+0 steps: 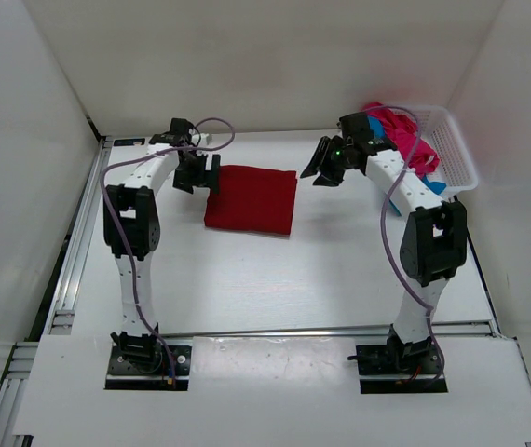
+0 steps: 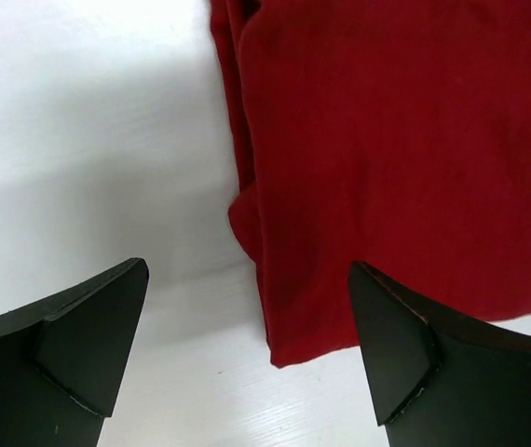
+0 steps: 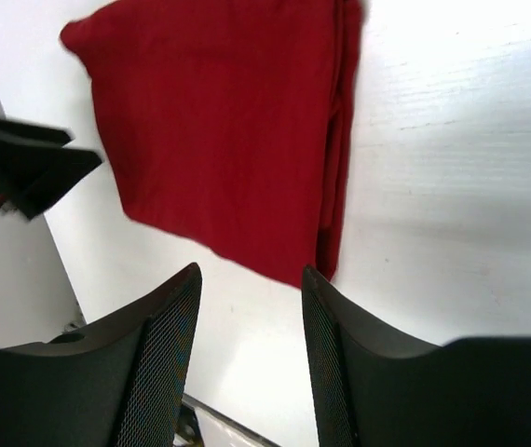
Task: Fold and stack the t-shirts
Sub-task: Put the neatly folded tshirt into the corner of the board with the left arm
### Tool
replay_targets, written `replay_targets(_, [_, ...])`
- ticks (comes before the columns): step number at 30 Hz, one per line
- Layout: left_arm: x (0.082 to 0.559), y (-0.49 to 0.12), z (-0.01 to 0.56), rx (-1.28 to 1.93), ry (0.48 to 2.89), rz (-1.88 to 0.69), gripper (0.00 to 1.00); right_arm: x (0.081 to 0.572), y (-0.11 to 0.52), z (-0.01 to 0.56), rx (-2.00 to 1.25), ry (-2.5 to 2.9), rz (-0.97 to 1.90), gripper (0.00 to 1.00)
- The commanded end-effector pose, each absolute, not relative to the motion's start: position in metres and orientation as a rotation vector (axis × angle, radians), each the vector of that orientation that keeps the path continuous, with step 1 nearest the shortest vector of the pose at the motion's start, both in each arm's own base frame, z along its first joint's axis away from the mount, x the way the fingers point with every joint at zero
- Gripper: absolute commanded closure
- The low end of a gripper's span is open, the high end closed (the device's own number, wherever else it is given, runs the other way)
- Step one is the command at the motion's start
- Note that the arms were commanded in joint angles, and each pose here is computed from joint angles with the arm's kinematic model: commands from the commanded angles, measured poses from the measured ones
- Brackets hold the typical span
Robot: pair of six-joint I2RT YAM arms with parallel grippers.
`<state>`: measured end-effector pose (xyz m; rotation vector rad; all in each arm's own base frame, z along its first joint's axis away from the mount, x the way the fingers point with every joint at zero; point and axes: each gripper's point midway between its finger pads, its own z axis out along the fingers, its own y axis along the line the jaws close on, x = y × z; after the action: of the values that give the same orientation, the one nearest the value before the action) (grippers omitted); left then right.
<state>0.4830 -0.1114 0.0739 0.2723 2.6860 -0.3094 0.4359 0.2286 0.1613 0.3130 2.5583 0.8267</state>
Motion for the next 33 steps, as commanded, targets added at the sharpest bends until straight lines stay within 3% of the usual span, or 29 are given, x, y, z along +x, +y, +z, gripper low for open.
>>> replay_targets(1, [0.465,-0.132,0.06,0.296,2.752,-0.54,0.01,0.41,0.216,0.135,0.207,2.684,0.779,0.48])
replay_targets(5, [0.449,-0.148,0.039,0.323,2.819,-0.621,0.08,0.403,0.21,0.131,0.154,2.691,0.771,0.48])
replay_targets(9, [0.445,-0.149,0.028,0.319,2.846,-0.637,0.24,0.411,0.181,0.149,0.246,2.641,0.761,0.48])
replay_targets(14, [0.431,-0.165,0.02,0.321,2.875,-0.809,0.38,0.418,0.159,0.168,0.31,2.576,0.715,0.48])
replay_targets(16, [0.434,-0.167,0.019,0.321,2.876,-0.83,0.52,0.421,0.149,0.172,0.334,2.554,0.68,0.48])
replay_targets(17, [0.432,-0.167,0.013,0.317,2.889,-0.832,0.73,0.423,0.144,0.177,0.356,2.538,0.681,0.48])
replay_targets(18, [0.439,-0.161,0.016,0.304,2.877,-0.812,0.85,0.423,0.141,0.183,0.36,2.521,0.66,0.48])
replay_targets(19, [0.444,-0.156,0.018,0.293,2.868,-0.793,0.9,0.423,0.135,0.183,0.389,2.513,0.64,0.48])
replay_targets(26, [0.492,-0.095,0.039,0.172,2.778,-0.547,0.9,0.426,0.114,0.2,0.423,2.468,0.544,0.45])
replay_targets(33, [0.515,0.022,0.055,-0.097,2.724,-0.244,0.9,0.443,0.104,0.217,0.39,2.451,0.482,0.43])
